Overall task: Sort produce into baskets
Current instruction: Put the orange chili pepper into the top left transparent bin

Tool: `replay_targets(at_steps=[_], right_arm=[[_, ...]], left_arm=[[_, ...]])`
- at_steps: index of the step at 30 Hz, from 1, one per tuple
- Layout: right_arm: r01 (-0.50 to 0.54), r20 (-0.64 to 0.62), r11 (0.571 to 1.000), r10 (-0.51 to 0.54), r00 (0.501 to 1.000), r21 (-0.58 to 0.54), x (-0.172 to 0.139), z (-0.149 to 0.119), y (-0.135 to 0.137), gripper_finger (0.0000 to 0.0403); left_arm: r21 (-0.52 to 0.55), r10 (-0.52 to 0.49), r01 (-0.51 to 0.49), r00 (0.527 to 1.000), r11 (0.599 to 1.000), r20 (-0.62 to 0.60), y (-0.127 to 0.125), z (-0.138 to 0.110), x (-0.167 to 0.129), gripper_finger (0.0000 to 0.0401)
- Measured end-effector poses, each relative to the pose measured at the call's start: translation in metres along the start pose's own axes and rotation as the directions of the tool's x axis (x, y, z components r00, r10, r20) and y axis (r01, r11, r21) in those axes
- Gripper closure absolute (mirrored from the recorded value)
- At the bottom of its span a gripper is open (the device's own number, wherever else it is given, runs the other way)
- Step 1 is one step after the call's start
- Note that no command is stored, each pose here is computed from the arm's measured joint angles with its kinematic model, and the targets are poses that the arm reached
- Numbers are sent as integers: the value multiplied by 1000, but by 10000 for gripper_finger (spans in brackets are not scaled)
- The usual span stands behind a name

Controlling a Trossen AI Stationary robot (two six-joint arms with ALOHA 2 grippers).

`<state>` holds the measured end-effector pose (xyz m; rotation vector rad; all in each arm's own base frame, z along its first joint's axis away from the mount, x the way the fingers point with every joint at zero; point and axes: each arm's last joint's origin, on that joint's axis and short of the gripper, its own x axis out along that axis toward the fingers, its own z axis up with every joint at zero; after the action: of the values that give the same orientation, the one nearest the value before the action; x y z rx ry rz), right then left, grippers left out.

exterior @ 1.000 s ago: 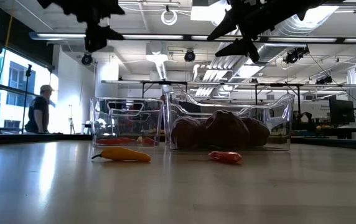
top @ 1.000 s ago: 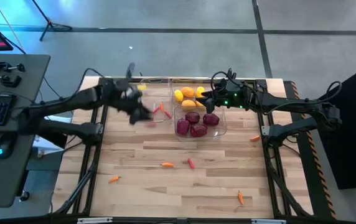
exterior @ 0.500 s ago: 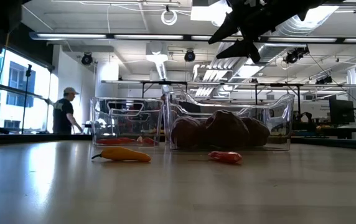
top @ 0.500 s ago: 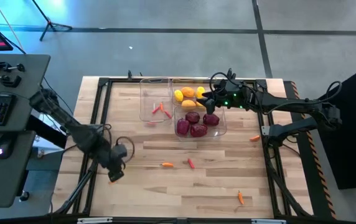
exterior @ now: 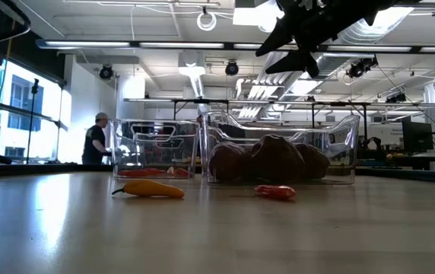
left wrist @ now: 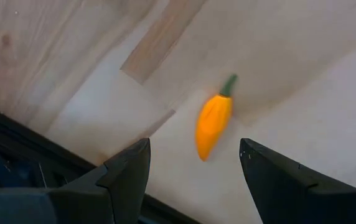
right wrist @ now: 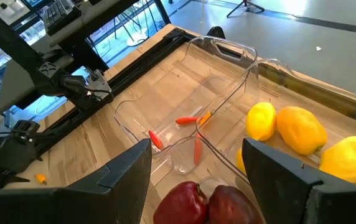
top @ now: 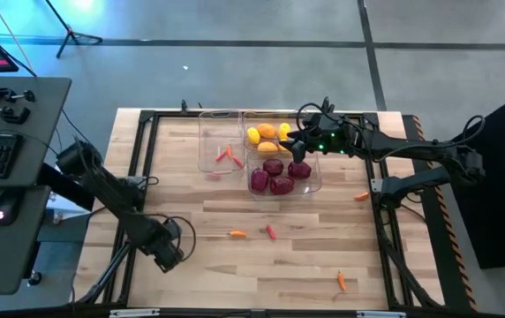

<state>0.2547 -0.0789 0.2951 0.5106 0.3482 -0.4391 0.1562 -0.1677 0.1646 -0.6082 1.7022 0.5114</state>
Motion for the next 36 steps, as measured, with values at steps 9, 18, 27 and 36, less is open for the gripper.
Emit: replay_targets(at_steps=[9, 18, 27, 36], right_arm=[[3, -5, 1000, -3, 1000, 0, 0, -1, 0, 162], [41, -13, 999, -41, 999, -2, 0, -2, -2, 162], [65, -13, 998, -65, 998, -4, 0, -3, -3, 162], [59, 0, 998, -59, 998, 5, 0, -2, -3, 162]], left_arm=[[13, 33, -33, 999, 999, -3, -6, -1, 13, 179], [77, 43, -43, 999, 996, 1, -16, -7, 30, 252], [122, -34, 27, 998, 992, 58, -12, 7, 6, 383], [184, -318, 265, 678, 947, 662, 34, 61, -136, 387]])
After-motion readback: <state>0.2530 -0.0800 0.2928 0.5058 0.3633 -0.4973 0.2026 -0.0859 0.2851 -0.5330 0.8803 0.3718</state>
